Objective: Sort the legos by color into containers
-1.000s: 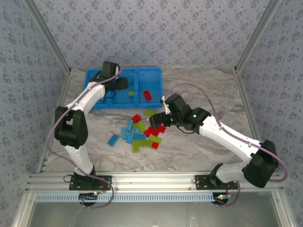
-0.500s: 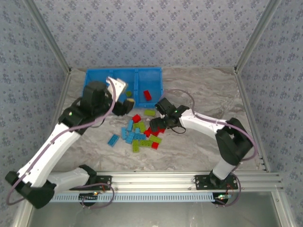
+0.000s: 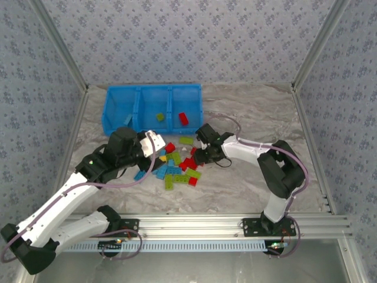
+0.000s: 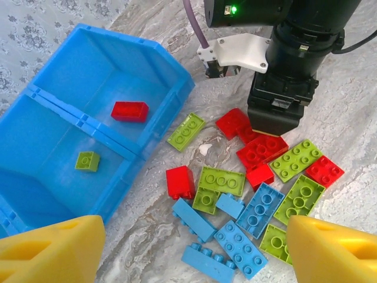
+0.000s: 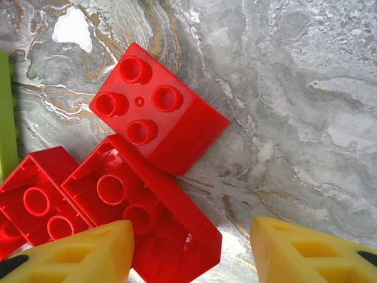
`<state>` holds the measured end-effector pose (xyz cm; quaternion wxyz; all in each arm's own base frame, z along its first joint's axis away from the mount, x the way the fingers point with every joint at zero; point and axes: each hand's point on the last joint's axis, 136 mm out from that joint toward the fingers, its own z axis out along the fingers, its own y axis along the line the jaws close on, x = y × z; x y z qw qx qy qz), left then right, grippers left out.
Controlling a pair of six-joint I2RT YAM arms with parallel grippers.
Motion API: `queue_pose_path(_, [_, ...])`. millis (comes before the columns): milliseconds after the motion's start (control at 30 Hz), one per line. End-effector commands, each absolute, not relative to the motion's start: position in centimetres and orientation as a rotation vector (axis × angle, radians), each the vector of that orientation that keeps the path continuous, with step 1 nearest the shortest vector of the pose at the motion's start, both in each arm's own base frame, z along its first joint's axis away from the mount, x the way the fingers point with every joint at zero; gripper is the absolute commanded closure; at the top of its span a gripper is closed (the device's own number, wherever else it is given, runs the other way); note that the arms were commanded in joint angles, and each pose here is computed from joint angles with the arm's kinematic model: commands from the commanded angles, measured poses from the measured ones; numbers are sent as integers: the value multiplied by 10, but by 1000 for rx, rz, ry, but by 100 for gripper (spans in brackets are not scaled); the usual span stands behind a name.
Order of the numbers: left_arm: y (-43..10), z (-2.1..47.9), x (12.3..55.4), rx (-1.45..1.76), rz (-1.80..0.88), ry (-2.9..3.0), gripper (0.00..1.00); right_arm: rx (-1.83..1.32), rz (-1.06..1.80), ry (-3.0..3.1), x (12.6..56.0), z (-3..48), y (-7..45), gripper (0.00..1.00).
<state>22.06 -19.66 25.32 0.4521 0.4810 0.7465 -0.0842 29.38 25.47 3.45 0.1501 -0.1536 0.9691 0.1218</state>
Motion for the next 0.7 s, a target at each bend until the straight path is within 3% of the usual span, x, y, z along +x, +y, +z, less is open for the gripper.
queue_pose_path(0, [-200,260,223,1201,-196,1803,19,-413,312,2872,282,7,245,53])
queue_pose_path(200, [-199,254,225,1205,-182,1816,19,-356,372,2892,275,4,242,71])
queue_pose_path(467, [-199,252,226,1205,-176,1830,18,-278,394,2788,279,43,228,82])
queue_pose_path(667, [-196,252,228,1197,-154,1832,17,-261,451,2682,291,81,232,85])
